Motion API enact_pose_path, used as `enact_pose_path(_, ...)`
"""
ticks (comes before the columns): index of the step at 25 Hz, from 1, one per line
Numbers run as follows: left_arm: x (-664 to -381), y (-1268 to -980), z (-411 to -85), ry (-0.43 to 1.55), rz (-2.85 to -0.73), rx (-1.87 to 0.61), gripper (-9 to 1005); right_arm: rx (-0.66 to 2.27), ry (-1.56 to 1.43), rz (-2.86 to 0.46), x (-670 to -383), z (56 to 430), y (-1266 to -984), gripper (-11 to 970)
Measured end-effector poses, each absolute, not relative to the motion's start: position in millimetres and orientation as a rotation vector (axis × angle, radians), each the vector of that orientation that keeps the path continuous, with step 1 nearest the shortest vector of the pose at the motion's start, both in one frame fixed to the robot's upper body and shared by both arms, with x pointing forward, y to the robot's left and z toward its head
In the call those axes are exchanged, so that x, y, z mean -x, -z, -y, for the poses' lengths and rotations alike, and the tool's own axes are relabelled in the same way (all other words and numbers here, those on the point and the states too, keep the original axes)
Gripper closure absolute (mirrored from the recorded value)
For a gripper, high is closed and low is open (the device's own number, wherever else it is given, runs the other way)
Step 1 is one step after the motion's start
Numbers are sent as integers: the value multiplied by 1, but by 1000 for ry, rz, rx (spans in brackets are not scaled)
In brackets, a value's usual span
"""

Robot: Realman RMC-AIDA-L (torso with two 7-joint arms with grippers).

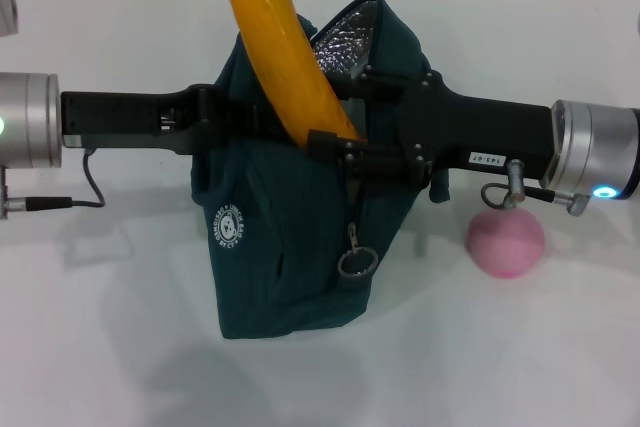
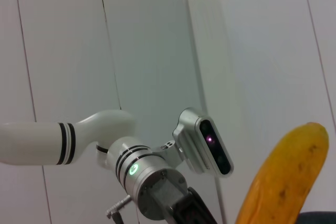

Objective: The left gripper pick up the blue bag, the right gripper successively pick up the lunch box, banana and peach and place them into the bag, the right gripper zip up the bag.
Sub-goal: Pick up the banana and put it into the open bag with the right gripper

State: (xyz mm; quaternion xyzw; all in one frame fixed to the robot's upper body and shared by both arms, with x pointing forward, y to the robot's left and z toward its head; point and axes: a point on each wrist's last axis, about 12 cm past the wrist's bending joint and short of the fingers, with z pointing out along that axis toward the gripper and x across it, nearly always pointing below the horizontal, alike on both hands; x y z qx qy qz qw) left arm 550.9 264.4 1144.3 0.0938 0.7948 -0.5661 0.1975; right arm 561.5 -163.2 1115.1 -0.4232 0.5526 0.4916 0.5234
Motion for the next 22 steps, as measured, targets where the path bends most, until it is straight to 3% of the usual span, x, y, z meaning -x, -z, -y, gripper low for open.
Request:
enact_pose_path(8, -550, -1144, -264, 1589, -2225, -258, 961, 1006, -1178, -1327, -558, 166, -1113, 251)
enact_pose_path(22, -549, -1143, -266, 1587, -2227, -254, 961, 940, -1153, -1297, -550, 181, -1111, 256)
